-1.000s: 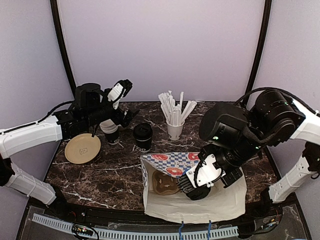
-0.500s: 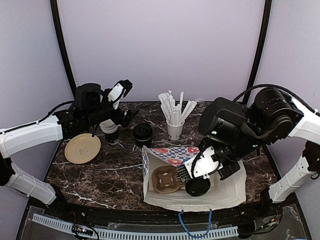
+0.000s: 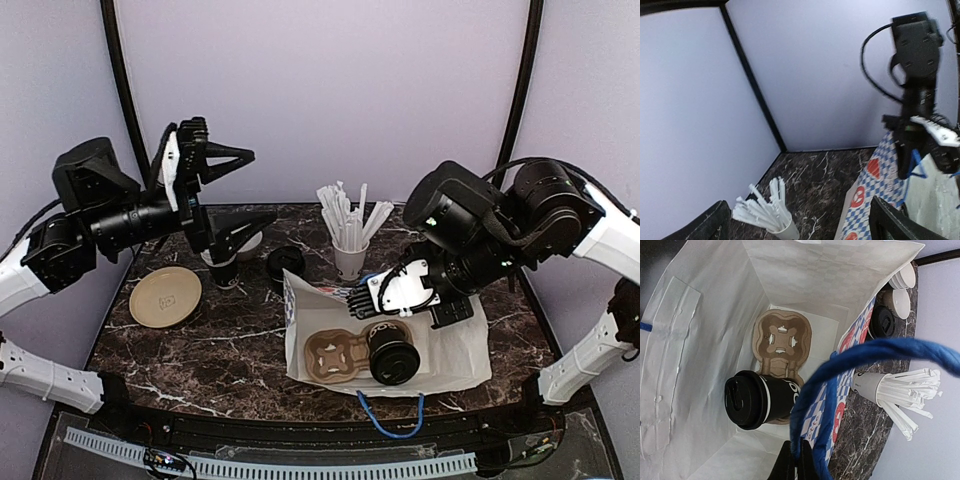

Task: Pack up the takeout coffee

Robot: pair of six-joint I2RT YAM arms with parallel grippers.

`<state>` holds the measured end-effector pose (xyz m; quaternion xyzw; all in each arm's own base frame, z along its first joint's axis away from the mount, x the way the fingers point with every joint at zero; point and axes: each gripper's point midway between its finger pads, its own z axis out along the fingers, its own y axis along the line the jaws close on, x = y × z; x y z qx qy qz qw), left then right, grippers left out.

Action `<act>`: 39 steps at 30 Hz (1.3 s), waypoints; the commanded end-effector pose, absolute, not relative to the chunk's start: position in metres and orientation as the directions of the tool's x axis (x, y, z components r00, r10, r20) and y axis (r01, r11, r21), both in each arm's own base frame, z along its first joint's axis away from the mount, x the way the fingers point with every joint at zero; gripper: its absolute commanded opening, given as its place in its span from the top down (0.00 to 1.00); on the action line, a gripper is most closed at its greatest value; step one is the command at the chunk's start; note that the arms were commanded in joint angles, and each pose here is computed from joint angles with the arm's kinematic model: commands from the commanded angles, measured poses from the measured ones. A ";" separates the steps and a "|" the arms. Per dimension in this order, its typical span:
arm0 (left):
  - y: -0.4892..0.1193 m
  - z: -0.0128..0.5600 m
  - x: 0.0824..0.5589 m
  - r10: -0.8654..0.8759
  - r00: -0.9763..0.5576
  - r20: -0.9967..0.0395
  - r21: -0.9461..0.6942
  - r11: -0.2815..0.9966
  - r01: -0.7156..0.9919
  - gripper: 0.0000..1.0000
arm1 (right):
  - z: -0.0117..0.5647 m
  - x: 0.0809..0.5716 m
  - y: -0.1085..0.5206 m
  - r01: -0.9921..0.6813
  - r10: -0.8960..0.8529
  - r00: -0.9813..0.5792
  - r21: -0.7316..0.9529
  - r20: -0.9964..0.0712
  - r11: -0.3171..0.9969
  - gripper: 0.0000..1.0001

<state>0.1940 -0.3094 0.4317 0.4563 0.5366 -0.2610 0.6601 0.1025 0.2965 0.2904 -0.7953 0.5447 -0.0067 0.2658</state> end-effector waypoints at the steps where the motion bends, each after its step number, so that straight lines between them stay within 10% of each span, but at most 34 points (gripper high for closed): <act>1: -0.323 0.411 0.141 0.255 0.322 -0.912 0.391 0.300 0.870 0.01 | 0.310 0.108 0.302 -0.877 -0.857 0.369 -0.441 -0.361 -0.192 1.00; 24: -0.423 0.304 0.063 0.561 0.721 -0.407 0.707 -0.306 0.637 0.28 | 0.333 0.098 0.317 -0.944 -0.815 0.279 -0.302 -0.508 -0.135 1.00; 39: -0.500 0.200 0.083 0.551 0.824 -0.133 0.718 -0.520 0.463 0.06 | 0.330 0.077 0.315 -0.958 -0.788 0.279 -0.217 -0.549 -0.188 1.00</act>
